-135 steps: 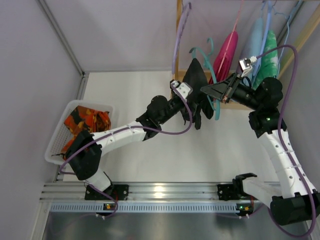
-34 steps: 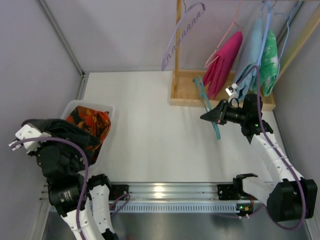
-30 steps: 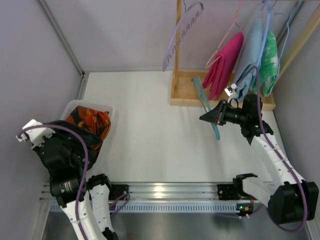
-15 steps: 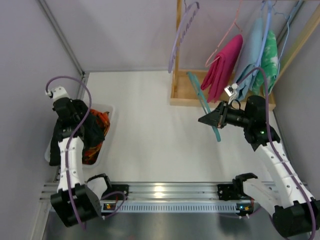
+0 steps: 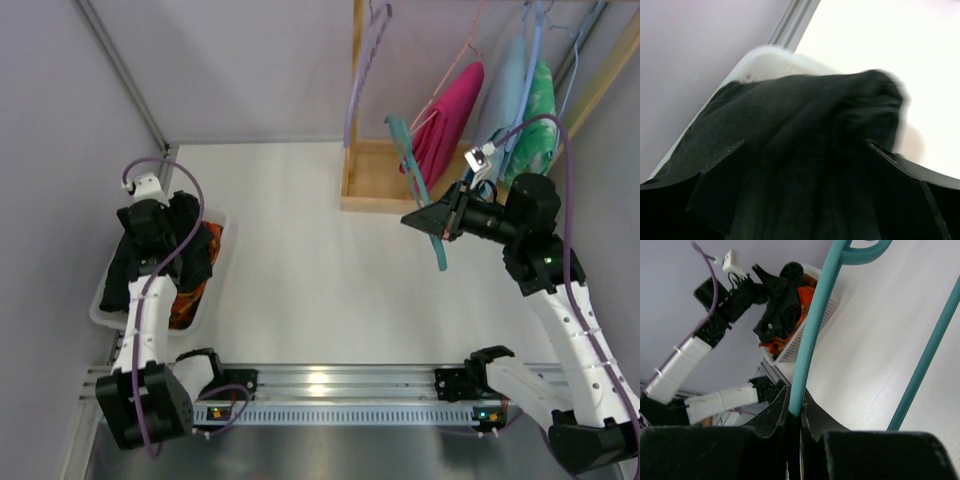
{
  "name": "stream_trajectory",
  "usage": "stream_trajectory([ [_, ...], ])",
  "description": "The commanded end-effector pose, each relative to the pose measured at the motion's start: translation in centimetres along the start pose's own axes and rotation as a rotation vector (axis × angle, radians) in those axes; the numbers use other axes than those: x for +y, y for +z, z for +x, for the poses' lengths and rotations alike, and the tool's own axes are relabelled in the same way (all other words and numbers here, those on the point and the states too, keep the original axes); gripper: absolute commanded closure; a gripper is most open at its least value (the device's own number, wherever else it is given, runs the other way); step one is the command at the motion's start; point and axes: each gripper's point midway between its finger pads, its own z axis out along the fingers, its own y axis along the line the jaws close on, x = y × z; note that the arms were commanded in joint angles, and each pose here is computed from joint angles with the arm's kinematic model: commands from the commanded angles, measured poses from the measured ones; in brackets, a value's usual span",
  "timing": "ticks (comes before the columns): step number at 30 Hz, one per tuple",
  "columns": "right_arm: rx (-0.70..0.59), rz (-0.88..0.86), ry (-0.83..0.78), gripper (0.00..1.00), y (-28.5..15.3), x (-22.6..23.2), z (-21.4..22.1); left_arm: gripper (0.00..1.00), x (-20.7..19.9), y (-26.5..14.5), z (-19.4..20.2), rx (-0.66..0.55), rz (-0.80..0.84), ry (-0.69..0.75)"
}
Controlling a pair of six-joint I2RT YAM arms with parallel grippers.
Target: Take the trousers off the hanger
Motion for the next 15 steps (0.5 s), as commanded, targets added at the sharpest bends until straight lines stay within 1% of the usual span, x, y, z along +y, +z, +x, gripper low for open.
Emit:
stream_trajectory([
  [1,-0.095,-0.035,0.012,1.0,-0.4,3.8,-4.3,0.01,-2.8,-3.7,-5.2,-0.187,0.122,-0.013],
  [2,-0.097,-0.044,0.041,1.0,-0.4,4.2,-4.7,0.02,-2.8,-4.7,-6.2,-0.224,0.118,-0.011],
  [5,-0.087,-0.045,0.094,1.0,0.0,4.9,-5.5,0.01,-3.8,-6.2,-7.8,-0.265,0.141,0.004],
  [7,-0.1,-0.047,0.103,1.0,0.0,5.8,-6.2,0.01,-4.0,-6.8,-8.6,-0.273,0.139,-0.005],
  [10,-0.13,-0.019,0.175,1.0,-0.2,6.8,-7.5,0.01,-4.1,-7.1,-9.0,-0.272,0.142,-0.039],
  [11,-0.132,0.003,0.21,1.0,0.0,6.5,-7.8,0.01,-4.2,-7.1,-9.0,-0.271,0.147,-0.049],
  [12,-0.16,-0.001,0.214,1.0,-0.5,7.6,-8.9,0.01,-4.2,-7.1,-8.9,-0.268,0.147,-0.053],
  [14,-0.192,0.018,0.272,1.0,-0.5,8.0,-10.2,0.01,-4.5,-7.1,-9.0,-0.265,0.156,-0.061],
  [15,-0.222,0.001,0.27,1.0,-1.1,9.2,-11.2,0.01,-4.7,-7.2,-9.1,-0.267,0.161,-0.064],
])
